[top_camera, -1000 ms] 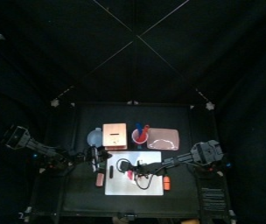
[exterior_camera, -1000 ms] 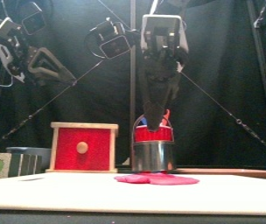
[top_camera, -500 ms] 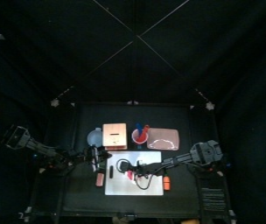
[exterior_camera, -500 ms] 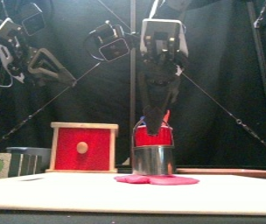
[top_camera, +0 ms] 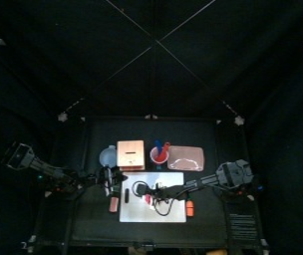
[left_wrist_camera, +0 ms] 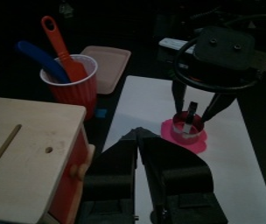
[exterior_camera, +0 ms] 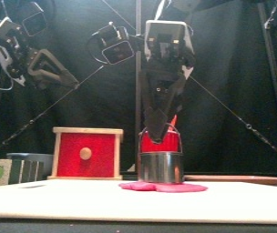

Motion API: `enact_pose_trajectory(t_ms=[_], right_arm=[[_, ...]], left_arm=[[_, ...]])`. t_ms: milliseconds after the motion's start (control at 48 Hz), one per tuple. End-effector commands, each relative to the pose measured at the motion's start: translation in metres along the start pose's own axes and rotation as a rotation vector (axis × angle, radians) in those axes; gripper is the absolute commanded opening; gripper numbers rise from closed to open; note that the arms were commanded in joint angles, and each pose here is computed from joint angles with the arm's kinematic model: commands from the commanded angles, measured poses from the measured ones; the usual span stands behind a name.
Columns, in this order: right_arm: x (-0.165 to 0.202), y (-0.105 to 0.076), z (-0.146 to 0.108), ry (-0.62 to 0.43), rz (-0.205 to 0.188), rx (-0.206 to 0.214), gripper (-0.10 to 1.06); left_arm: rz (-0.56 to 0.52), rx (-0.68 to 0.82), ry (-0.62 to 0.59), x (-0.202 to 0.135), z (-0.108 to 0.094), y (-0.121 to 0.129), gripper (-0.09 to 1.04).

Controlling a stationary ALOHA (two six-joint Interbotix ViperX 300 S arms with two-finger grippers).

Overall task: Get the cutter from the drawer then cut the dough then place the extra dough in the bowl
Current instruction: Cut the dough

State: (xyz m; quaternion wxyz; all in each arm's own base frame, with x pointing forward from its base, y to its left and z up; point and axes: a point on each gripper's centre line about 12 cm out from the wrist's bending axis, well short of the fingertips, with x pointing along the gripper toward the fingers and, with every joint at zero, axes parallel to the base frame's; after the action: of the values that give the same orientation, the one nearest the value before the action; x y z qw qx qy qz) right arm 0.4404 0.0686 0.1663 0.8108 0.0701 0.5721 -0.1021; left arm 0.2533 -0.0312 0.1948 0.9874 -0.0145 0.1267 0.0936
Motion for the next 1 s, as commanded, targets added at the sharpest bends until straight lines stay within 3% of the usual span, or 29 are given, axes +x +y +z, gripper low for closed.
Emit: enact_pose_trajectory(t_ms=[21, 250, 438, 583, 771, 1000], right_arm=[[-0.026, 0.003, 0.016, -0.099, 0.031, 0.001, 0.89], [-0.046, 0.003, 0.025, -0.212, 0.048, -0.015, 0.9], [-0.055, -0.004, 0.019, -0.33, 0.028, -0.032, 0.9], [-0.062, -0.007, 0.008, -0.448, 0.063, -0.029, 0.9], [-0.065, -0.012, -0.012, -0.553, 0.14, -0.015, 0.9], [-0.055, -0.019, -0.028, -0.583, 0.13, -0.033, 0.9]], left_arm=[[-0.017, 0.011, -0.041, 0.002, 0.011, -0.005, 0.48], [-0.06, 0.064, -0.096, 0.005, 0.025, -0.014, 0.48], [-0.124, 0.167, -0.157, 0.009, 0.035, -0.028, 0.48], [-0.17, 0.266, -0.197, 0.016, 0.038, -0.039, 0.48], [-0.164, 0.296, -0.2, 0.034, 0.036, -0.05, 0.48], [-0.14, 0.214, -0.152, 0.059, 0.023, -0.057, 0.47]])
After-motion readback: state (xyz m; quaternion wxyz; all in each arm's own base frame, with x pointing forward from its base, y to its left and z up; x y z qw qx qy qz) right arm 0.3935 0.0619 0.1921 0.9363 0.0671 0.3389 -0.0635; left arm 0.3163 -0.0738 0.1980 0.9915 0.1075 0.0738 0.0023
